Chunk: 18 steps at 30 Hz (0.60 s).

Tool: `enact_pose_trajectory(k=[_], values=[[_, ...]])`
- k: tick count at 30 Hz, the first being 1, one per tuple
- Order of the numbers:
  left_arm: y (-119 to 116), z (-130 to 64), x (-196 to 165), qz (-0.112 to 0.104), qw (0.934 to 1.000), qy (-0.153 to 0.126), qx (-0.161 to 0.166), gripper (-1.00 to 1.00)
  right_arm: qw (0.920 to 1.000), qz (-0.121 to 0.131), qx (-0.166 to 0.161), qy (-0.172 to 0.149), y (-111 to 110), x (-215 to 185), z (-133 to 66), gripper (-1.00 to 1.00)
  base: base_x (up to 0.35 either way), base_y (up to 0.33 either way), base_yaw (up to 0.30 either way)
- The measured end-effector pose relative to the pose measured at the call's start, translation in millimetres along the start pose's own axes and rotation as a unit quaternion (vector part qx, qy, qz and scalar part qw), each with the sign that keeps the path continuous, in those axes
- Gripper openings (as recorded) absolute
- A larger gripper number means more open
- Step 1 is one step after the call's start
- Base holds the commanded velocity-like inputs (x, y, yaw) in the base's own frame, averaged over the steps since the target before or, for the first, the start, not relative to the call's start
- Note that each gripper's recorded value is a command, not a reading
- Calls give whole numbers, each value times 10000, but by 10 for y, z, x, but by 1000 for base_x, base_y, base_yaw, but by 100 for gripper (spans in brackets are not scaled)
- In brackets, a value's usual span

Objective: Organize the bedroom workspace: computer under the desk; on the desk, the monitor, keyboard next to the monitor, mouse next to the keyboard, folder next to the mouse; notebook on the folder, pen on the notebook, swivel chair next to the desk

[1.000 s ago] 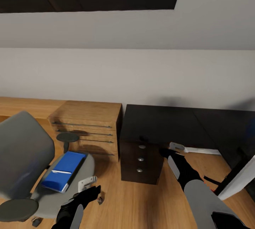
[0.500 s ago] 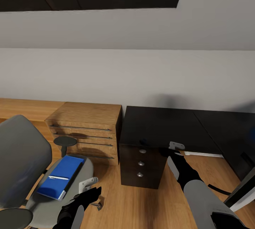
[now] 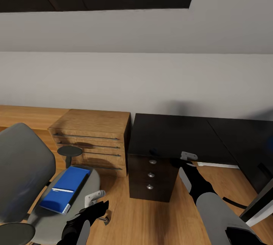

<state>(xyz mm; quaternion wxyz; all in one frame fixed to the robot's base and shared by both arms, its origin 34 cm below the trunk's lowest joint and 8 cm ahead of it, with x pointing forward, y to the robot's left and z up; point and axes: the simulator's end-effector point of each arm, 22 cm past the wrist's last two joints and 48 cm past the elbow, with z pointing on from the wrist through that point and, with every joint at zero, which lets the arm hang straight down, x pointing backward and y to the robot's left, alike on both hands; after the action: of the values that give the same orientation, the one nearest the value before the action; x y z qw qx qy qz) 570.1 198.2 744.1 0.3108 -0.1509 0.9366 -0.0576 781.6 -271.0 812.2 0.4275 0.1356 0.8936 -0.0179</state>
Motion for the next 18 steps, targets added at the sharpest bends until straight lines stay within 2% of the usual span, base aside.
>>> enact_pose_trajectory(k=[5, 18], values=[[-5, 3, 9, 0, 10000, 10, 14, 100, 10000, -1, 2, 2, 6, 8, -1, 100, 0, 0, 71], [-5, 3, 9, -1, 10000, 10, 16, 100, 10000, -1, 6, 0, 8, 6, -1, 100, 0, 0, 258]])
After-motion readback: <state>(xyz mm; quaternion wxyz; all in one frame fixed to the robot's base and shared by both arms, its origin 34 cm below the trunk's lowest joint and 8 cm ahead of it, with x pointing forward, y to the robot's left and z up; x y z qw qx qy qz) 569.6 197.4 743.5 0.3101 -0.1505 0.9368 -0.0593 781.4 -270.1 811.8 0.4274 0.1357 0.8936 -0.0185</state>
